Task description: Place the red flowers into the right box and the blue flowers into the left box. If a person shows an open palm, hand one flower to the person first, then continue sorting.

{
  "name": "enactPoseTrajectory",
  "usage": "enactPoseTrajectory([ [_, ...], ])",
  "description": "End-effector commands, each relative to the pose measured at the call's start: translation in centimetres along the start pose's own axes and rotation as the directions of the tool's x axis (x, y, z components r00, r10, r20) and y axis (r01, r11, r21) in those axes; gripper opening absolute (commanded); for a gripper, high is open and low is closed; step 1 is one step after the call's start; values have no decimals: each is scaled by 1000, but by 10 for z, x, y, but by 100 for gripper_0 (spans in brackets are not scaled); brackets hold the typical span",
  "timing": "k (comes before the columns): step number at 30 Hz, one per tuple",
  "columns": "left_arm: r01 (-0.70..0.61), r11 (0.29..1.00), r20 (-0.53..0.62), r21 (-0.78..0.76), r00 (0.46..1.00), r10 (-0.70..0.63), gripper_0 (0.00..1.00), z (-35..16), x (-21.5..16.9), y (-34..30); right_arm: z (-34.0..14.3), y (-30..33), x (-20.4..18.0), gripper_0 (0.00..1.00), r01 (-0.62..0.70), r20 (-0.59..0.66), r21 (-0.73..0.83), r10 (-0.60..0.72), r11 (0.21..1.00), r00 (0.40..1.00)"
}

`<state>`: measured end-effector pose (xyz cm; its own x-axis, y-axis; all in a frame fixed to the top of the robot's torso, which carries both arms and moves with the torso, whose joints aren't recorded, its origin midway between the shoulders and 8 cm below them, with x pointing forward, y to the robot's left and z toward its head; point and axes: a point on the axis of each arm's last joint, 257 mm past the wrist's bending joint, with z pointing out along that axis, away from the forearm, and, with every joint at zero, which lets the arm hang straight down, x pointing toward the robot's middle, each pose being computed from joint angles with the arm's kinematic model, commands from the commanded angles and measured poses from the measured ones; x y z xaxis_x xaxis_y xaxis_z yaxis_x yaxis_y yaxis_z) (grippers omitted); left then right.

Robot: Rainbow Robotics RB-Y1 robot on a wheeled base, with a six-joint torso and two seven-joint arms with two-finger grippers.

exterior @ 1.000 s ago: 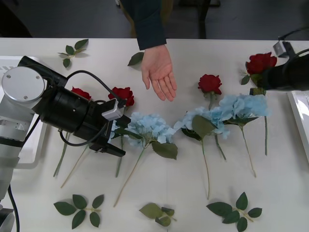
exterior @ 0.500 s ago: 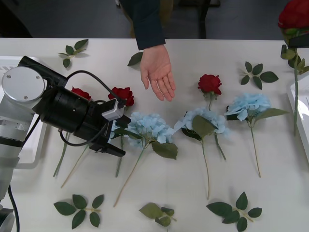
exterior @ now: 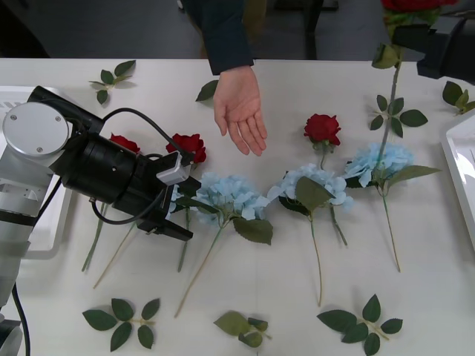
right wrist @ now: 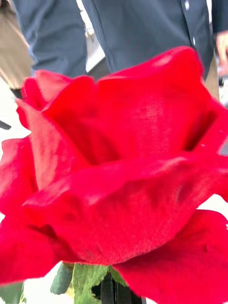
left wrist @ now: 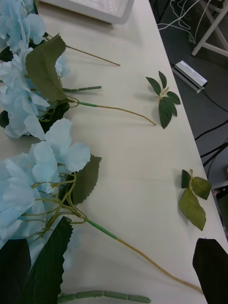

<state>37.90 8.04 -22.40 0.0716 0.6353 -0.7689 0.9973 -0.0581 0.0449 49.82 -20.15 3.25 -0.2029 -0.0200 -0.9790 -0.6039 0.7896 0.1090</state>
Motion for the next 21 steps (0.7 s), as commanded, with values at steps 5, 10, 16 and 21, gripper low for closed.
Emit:
enactPoseTrajectory([
  [5,17,1000,4,-12,1000,-17,100,-6,-13,7,39,62,-5,0,108,125,-14,-106,994,987],
  [10,17,1000,4,-12,1000,-17,100,-6,-13,7,63,79,-18,0,177,182,16,-177,984,967],
  [16,17,1000,4,-12,1000,-17,100,-6,-13,7,93,90,-34,0,233,218,63,-241,970,946],
  [21,17,1000,4,-12,1000,-17,100,-6,-13,7,113,93,-44,0,278,228,135,-303,951,925],
])
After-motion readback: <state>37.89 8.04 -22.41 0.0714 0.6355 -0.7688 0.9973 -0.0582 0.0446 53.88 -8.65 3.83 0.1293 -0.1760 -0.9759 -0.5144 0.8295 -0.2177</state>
